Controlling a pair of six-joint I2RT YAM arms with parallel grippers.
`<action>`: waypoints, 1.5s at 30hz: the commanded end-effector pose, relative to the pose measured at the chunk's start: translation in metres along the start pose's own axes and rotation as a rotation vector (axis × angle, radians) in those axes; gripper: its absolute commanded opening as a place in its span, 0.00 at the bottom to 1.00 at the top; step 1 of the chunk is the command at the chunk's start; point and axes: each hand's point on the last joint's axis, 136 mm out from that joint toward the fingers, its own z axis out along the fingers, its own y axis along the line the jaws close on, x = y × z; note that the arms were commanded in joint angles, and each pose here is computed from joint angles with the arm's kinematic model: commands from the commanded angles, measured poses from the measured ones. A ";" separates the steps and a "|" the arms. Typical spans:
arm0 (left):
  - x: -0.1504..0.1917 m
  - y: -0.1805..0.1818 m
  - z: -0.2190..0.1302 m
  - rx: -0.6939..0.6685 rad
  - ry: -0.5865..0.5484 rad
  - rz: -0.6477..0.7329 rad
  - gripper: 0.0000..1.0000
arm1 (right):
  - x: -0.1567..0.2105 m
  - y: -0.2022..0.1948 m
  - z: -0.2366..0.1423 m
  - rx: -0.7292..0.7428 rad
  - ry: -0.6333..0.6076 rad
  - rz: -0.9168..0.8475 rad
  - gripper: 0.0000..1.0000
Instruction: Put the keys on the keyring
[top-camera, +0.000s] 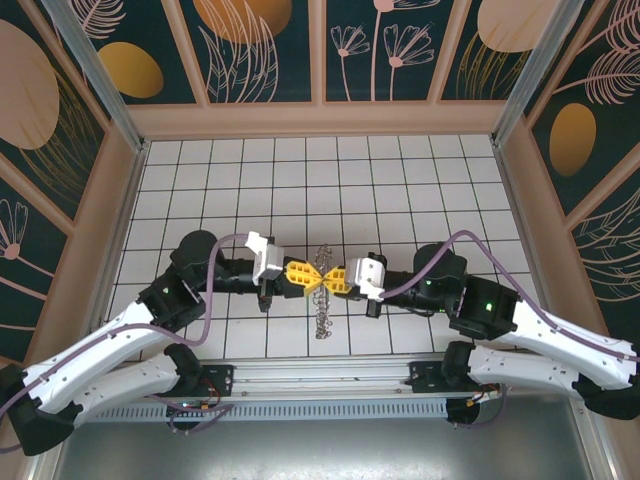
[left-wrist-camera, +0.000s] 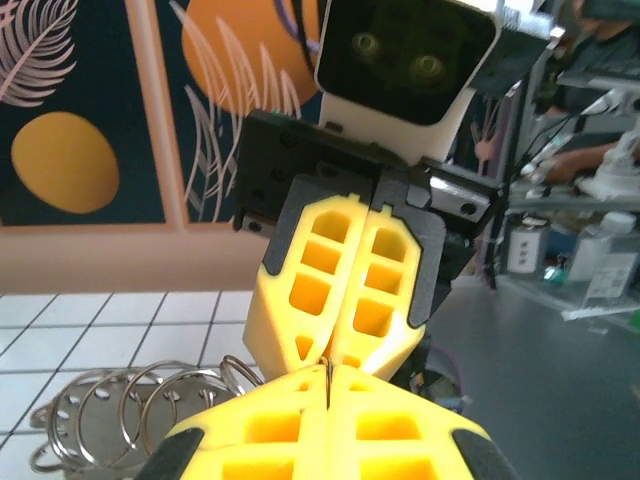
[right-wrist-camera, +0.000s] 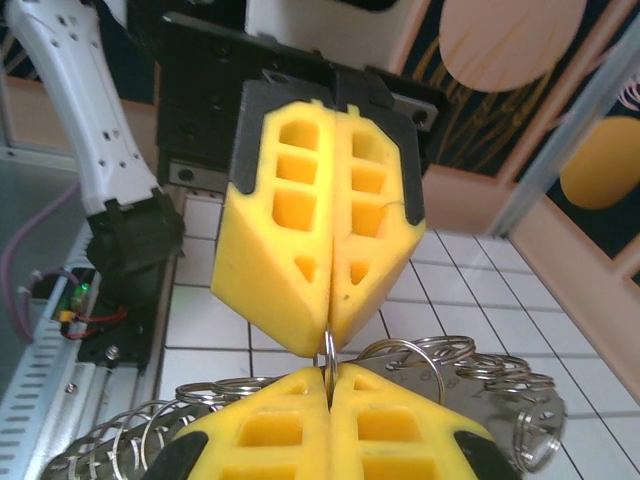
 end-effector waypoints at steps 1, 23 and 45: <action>0.011 0.011 -0.002 -0.064 0.119 0.025 0.02 | 0.007 -0.020 0.003 0.089 0.094 0.002 0.00; 0.072 0.044 0.002 -0.178 0.391 -0.017 0.00 | 0.018 -0.017 0.024 0.062 0.216 -0.037 0.00; -0.028 -0.009 -0.008 0.009 -0.110 0.055 0.00 | 0.003 -0.003 0.007 0.034 0.043 0.040 0.12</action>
